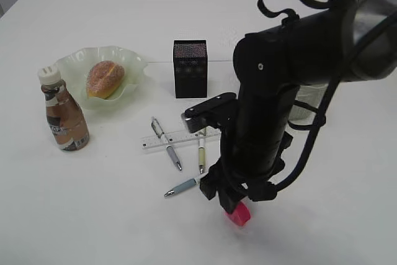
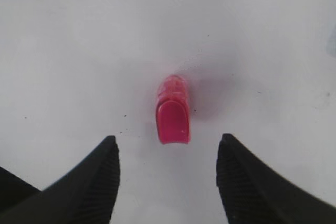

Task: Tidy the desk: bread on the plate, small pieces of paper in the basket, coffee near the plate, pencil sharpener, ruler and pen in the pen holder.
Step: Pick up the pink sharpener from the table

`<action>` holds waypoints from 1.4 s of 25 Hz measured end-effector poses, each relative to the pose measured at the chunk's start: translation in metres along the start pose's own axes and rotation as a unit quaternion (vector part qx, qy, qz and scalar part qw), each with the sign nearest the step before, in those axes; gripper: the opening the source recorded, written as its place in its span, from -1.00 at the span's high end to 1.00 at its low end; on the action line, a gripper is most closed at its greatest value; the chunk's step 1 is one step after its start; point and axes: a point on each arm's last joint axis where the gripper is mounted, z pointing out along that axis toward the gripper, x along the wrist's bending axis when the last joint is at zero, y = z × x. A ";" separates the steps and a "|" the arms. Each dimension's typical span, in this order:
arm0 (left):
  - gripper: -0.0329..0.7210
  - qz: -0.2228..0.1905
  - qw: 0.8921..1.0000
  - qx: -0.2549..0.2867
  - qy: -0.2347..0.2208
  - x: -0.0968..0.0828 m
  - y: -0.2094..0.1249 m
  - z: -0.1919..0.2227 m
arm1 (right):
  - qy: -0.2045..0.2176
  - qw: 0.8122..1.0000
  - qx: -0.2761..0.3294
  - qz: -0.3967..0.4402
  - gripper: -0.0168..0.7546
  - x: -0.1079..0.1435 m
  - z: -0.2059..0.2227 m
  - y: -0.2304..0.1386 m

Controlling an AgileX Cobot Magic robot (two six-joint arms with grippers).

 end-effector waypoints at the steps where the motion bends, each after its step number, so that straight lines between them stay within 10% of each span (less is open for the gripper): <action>1: -0.24 0.000 1.000 0.000 -0.001 0.000 0.000 0.000 | 0.000 1.000 0.003 0.000 -0.25 0.000 0.004 0.001; 35: -0.19 -0.001 1.000 0.001 -0.003 -0.001 0.000 0.000 | -0.002 0.999 0.035 0.002 -0.25 -0.004 0.052 0.008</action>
